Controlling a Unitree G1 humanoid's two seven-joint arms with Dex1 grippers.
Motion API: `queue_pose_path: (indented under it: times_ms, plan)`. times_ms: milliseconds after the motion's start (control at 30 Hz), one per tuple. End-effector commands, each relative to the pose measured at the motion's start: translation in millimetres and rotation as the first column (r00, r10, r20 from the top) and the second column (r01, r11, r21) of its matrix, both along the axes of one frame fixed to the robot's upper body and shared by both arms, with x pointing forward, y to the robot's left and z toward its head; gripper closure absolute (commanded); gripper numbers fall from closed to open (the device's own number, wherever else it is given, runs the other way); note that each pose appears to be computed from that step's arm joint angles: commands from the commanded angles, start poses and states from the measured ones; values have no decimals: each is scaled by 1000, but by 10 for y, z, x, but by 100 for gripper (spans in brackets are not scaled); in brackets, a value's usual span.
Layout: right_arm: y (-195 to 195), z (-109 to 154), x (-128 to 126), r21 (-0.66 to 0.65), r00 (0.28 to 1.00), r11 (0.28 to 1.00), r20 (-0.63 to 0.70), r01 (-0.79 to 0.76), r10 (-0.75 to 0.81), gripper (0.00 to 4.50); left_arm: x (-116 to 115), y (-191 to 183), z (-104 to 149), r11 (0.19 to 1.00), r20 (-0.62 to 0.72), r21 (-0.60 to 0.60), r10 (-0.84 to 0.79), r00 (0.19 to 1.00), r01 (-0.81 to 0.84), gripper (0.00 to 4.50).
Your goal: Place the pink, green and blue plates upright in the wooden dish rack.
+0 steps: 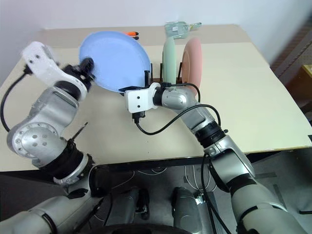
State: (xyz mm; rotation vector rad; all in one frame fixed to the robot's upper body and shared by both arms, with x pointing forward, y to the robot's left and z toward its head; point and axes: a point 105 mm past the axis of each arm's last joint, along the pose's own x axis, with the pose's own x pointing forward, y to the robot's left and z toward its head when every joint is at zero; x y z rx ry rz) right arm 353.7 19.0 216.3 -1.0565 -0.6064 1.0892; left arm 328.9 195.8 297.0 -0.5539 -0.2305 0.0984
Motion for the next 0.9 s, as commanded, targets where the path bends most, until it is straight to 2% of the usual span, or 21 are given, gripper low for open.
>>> queue_pose_path:
  times_ms: [33,100,167,200,267,333,467,533,600,733,900]
  plan:
    - [43,317,-161,139,997,987,13,-77,76,450,-193,654,288,962,137,-33,273,952,-271,145]
    - [73,410,-272,223,988,967,-59,-125,142,450,-281,987,323,911,162,53,397,903,-410,145]
    - [65,536,-348,326,970,935,-143,-141,196,450,-269,1109,234,859,151,250,420,895,-446,145]
    - [52,590,-368,367,961,920,-176,-137,213,450,-239,1108,153,838,139,338,406,903,-428,145]
    - [-5,768,-373,501,930,860,-266,-93,255,450,-123,964,-185,784,57,543,323,945,-301,145]
    - [-62,925,-367,612,885,790,-350,-32,307,450,-74,792,-537,755,-27,637,226,974,-158,145]
    - [-178,1151,-281,766,718,621,-526,167,456,450,-107,348,-1147,715,-181,687,0,983,127,145]
    - [-224,1164,-225,777,654,579,-574,246,492,450,-141,222,-1285,721,-207,666,-65,976,189,145]
    - [-262,1157,-173,774,615,555,-605,304,506,450,-147,165,-1363,719,-221,661,-87,971,215,145]
    - [-297,1048,-33,736,471,502,-677,454,566,450,-152,53,-1441,722,-232,640,-145,962,263,145]
    - [-334,892,105,668,389,487,-734,563,557,450,-146,46,-1431,736,-222,625,-150,963,259,145]
